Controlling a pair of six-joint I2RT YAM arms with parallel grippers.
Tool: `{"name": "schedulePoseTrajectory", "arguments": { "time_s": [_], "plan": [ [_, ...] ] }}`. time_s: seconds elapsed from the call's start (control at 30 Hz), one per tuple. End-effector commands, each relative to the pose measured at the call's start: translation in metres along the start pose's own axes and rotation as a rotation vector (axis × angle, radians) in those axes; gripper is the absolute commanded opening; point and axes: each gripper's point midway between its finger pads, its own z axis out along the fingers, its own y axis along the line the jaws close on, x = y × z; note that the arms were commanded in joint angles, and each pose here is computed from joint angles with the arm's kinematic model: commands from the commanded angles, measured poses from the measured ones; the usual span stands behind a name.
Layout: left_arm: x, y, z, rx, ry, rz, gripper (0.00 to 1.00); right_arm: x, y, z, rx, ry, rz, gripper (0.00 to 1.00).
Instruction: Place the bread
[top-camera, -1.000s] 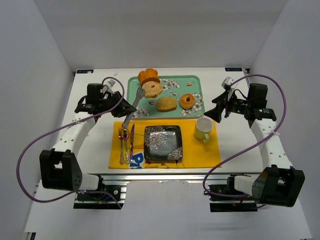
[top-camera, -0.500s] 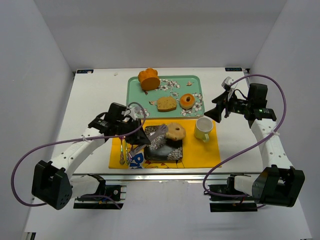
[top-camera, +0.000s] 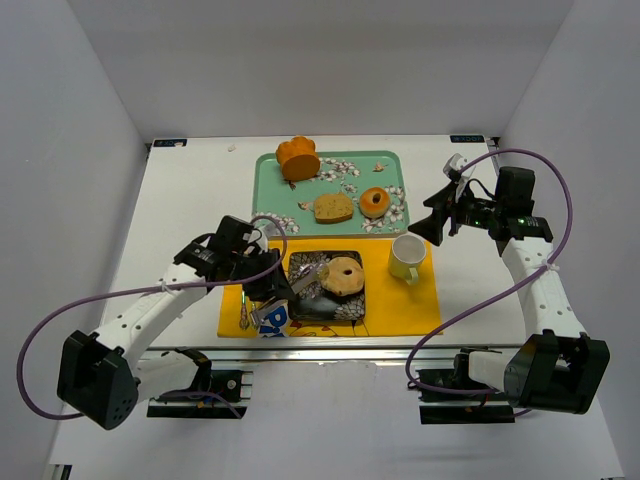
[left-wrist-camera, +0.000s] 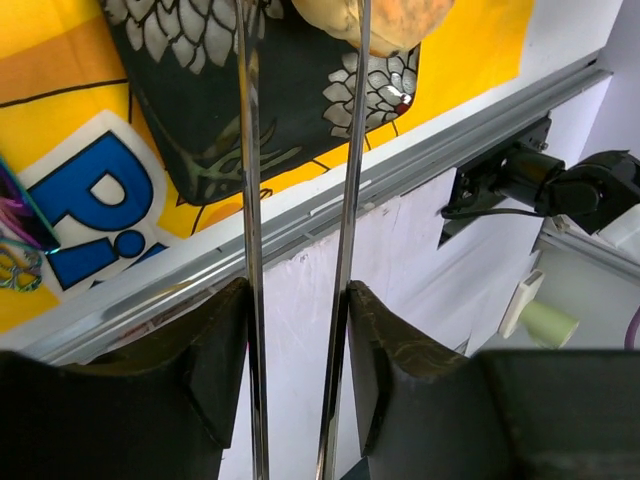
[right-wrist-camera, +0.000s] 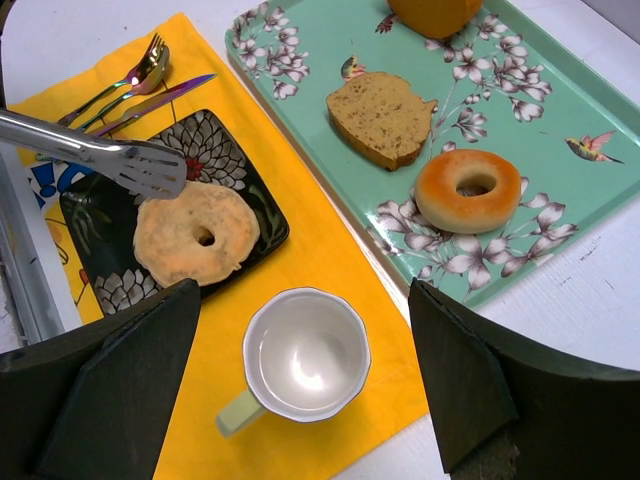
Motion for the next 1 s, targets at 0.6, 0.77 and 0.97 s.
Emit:
{"name": "schedulePoseTrajectory", "arguments": {
  "time_s": [0.6, 0.77, 0.97],
  "plan": [
    [-0.100, -0.027, -0.040, 0.027, -0.318, -0.006, 0.51, -0.011, 0.008, -0.004, -0.023, -0.030, -0.025, 0.89],
    [-0.146, -0.014, -0.023, 0.041, -0.350, -0.051, 0.48, -0.008, 0.010, -0.004, -0.026, -0.028, -0.027, 0.89],
    [-0.199, -0.008, 0.000, 0.029, -0.343, -0.049, 0.49, -0.005, 0.009, -0.004, -0.024, -0.025, -0.029, 0.89]
  ]
}}
